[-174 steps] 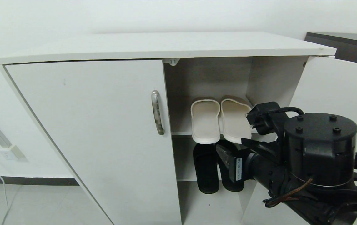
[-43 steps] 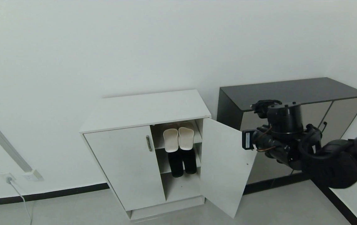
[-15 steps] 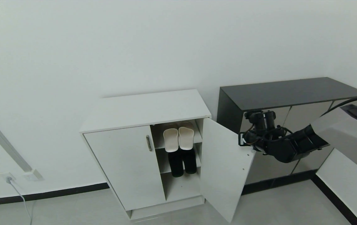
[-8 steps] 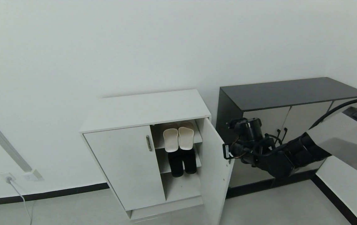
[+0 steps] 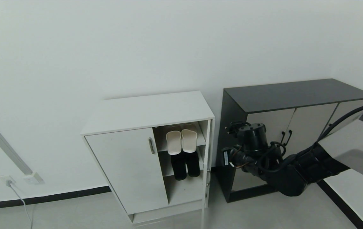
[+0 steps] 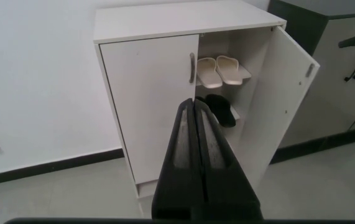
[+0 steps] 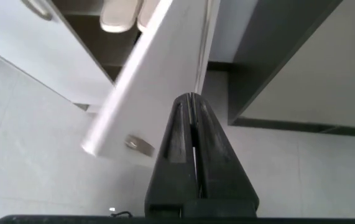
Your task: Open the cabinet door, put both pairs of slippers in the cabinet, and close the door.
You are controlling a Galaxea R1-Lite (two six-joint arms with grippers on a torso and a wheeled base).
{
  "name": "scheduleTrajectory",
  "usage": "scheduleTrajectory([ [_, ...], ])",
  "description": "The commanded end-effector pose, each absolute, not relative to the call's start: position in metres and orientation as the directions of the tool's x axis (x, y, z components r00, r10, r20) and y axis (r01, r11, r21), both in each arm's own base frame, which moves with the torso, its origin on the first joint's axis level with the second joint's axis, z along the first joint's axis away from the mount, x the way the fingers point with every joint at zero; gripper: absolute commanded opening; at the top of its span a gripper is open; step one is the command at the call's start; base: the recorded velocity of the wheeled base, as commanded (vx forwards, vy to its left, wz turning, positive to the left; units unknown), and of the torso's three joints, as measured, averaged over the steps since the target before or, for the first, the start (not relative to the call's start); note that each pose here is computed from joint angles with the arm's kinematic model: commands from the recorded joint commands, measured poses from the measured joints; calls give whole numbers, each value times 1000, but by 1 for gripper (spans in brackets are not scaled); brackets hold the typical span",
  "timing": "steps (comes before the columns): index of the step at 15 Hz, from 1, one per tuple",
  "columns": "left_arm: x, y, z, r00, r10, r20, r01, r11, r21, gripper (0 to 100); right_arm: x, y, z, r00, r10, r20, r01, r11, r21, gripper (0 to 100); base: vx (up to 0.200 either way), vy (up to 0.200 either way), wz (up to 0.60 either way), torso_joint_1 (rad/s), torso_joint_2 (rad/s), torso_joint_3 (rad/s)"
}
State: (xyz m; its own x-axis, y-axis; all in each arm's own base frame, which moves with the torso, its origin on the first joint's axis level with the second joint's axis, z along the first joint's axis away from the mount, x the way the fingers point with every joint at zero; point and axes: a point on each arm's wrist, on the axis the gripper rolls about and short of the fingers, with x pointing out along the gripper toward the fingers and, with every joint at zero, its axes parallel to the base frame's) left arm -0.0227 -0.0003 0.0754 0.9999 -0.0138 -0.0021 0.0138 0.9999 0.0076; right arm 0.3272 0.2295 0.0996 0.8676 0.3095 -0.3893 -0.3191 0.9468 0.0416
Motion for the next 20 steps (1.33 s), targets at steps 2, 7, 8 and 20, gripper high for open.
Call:
scheduleTrajectory([
  [2,-23,0,75,1000,-14,-3,14,1000,8,0,321,230,101,868,317,-383,-328,944,39,0,0,0,0,0,0,0],
  [7,-23,0,75,1000,-14,-3,14,1000,5,0,319,232,100,873,333,-357,-348,937,25,0,0,0,360,0,2,2],
  [8,-23,0,75,1000,-14,-3,14,1000,5,0,318,232,99,871,334,-360,-349,937,24,0,0,0,600,7,2,2],
  [20,-23,0,75,1000,-14,-3,14,1000,9,0,274,197,118,883,343,-322,-366,930,-14,0,0,0,100,2,2,0],
])
